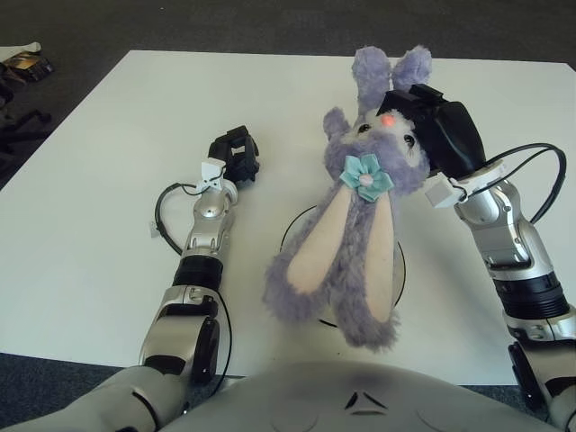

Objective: Put the doll into the plate.

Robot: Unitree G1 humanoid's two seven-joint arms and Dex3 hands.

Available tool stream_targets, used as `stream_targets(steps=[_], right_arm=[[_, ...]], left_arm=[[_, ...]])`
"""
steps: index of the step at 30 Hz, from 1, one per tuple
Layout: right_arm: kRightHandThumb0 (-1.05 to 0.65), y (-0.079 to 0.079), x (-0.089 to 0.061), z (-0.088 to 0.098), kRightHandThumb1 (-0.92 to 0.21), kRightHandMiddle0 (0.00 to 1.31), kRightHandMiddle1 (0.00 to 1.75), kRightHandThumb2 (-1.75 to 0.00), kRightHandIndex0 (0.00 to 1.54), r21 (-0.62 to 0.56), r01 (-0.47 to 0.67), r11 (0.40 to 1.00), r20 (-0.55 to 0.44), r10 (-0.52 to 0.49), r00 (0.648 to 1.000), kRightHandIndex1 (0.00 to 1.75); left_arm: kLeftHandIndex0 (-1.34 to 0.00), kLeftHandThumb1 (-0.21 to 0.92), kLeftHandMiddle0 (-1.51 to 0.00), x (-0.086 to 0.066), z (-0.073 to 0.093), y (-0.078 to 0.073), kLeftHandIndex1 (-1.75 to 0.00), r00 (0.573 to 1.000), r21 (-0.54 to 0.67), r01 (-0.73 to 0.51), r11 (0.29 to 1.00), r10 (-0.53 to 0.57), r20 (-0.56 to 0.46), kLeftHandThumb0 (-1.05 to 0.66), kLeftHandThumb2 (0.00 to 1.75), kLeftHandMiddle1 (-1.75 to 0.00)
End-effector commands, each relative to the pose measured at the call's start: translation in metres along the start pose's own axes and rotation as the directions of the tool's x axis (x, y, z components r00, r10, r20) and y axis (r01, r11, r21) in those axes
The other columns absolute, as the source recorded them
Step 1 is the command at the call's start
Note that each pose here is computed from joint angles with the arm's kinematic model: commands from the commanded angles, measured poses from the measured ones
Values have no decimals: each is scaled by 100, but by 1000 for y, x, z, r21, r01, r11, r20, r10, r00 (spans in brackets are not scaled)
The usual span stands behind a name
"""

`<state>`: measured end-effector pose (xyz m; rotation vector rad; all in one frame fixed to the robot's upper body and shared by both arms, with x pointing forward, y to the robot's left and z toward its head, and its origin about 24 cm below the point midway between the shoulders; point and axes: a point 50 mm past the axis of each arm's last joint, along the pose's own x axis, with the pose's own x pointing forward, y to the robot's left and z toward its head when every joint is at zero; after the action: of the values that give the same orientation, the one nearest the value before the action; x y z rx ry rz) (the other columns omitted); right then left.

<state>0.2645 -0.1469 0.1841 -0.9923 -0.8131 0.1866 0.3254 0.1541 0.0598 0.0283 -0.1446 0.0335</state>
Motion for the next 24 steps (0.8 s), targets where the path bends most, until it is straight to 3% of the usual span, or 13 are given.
stream_targets(steps=[1, 24], right_arm=[[55, -5, -2, 8, -13, 103, 175, -154, 76, 21, 19, 1000, 28, -19, 999, 175], [54, -2, -16, 31, -13, 98, 175, -154, 76, 49, -35, 998, 39, 33, 999, 175]], left_arm=[[-111, 74, -135, -7, -16, 6, -175, 996, 29, -16, 999, 19, -82, -54, 95, -175], [-112, 71, -135, -7, -17, 5, -175, 996, 3, -25, 1000, 25, -87, -53, 94, -175]])
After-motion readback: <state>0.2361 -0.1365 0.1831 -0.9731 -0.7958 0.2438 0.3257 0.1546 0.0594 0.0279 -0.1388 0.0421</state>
